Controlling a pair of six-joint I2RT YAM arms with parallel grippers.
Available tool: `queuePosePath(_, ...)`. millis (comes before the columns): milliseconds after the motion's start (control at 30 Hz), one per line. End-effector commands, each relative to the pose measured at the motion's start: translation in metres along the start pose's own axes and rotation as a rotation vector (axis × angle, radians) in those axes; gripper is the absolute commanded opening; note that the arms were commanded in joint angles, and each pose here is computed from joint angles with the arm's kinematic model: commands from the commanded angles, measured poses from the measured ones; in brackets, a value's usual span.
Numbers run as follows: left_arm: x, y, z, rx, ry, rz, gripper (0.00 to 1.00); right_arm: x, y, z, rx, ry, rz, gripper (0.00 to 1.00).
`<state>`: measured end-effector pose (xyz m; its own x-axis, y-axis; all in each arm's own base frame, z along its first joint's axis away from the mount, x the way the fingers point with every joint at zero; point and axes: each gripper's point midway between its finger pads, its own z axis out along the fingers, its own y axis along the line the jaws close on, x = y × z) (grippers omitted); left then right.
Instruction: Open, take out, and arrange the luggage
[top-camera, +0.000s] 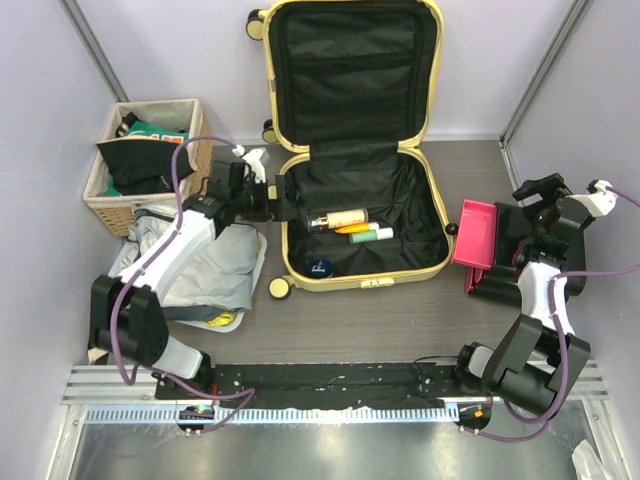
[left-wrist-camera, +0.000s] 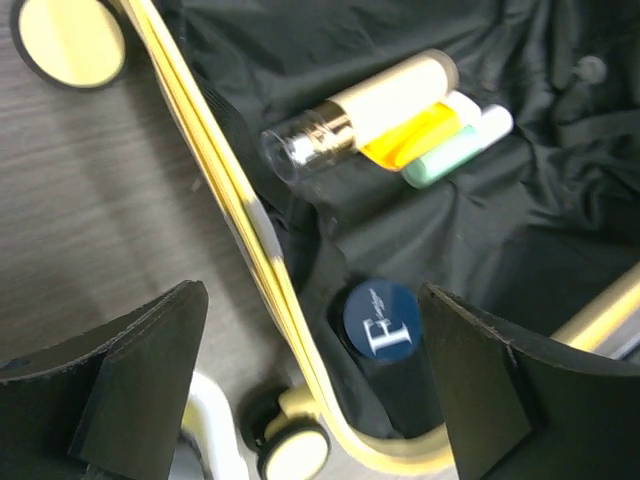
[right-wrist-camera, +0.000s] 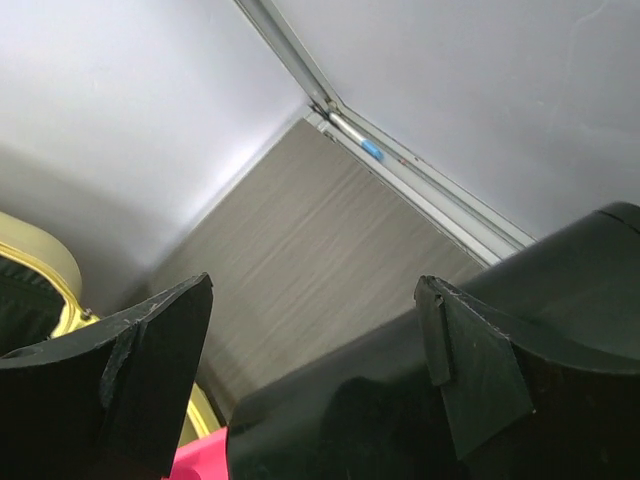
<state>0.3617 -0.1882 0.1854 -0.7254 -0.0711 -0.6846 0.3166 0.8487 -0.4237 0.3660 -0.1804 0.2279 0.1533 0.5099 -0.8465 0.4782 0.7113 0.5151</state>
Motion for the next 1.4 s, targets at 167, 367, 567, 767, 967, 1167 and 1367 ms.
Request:
queuePosePath(167,-0.025,0.014,0.047,-0.077,0.042,0.054,0.84,0.008,0.003,-0.036,0.018,0.122,-0.084,0.9)
queuePosePath(367,-0.013,0.022,0.08,-0.083,0.157,0.064,0.67,0.009,0.093,-0.052,-0.24,0.156,-0.246,0.85)
queuePosePath(567,0.004,0.047,0.094,-0.169,0.224,0.081,0.23,0.036,0.189,-0.081,-0.533,0.24,-0.412,0.85)
queuePosePath(767,0.001,0.075,0.082,-0.256,0.209,0.085,0.0,0.1,0.268,-0.12,-0.87,0.36,-0.596,0.85)
queuePosePath(967,-0.008,0.094,0.066,-0.304,0.18,0.064,0.0,0.181,0.314,-0.144,-1.07,0.484,-0.787,0.86)
queuePosePath(1167,-0.01,0.115,0.055,-0.384,0.18,0.074,0.0,0.257,0.351,-0.157,-1.204,0.585,-0.933,0.85)
queuePosePath(1367,-0.012,0.105,0.056,-0.328,0.166,0.05,0.0,0.315,0.36,-0.165,-1.279,0.647,-1.052,0.81)
